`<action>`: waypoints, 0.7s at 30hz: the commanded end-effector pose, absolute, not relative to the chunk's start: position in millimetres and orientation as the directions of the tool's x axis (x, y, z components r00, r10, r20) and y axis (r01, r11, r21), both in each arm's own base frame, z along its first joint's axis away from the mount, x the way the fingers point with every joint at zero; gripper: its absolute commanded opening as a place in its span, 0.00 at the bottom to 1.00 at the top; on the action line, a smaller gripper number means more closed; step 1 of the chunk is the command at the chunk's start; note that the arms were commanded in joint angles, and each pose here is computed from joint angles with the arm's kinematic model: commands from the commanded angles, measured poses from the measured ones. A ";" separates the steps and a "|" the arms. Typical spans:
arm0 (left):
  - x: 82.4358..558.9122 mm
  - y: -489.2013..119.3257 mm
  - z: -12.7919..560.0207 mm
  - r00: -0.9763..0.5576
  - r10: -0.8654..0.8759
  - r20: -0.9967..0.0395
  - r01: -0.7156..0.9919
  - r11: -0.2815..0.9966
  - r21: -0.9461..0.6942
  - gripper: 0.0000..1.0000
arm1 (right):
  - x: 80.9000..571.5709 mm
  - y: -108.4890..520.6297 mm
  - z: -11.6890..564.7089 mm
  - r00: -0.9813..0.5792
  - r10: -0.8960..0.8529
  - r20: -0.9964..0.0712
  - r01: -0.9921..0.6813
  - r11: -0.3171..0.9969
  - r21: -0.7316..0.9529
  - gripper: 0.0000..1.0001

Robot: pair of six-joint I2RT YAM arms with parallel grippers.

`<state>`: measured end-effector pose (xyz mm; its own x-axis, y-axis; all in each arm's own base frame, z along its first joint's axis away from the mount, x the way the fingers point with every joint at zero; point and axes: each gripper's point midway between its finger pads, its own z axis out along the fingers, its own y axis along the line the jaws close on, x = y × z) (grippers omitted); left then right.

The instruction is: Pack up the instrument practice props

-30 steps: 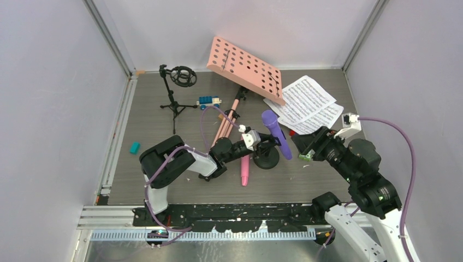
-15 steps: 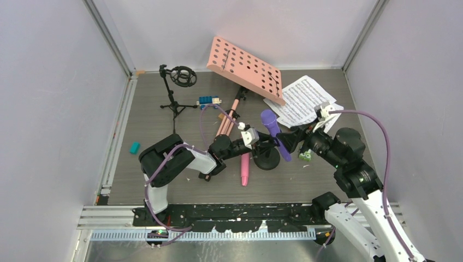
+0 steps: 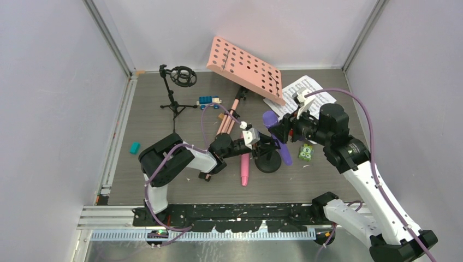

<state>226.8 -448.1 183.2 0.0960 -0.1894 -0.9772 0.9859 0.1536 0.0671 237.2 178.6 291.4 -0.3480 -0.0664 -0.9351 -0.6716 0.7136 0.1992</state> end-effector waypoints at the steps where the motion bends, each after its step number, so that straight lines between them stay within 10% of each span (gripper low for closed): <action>1: 216.8 -454.4 196.7 0.104 -0.224 -0.969 0.992 0.091 0.085 0.00 | 235.1 186.0 300.5 -0.295 -0.089 -0.951 -0.719 0.676 0.160 0.61; 17: 215.0 -461.6 192.9 0.068 -0.205 -0.976 0.997 0.045 0.061 0.00 | 243.4 191.6 279.2 -0.269 -0.211 -0.940 -0.731 0.680 0.056 0.51; 21: 215.0 -462.9 189.7 0.062 -0.199 -0.978 0.998 0.039 0.055 0.00 | 240.8 192.1 286.6 -0.224 -0.224 -0.948 -0.751 0.660 0.022 0.26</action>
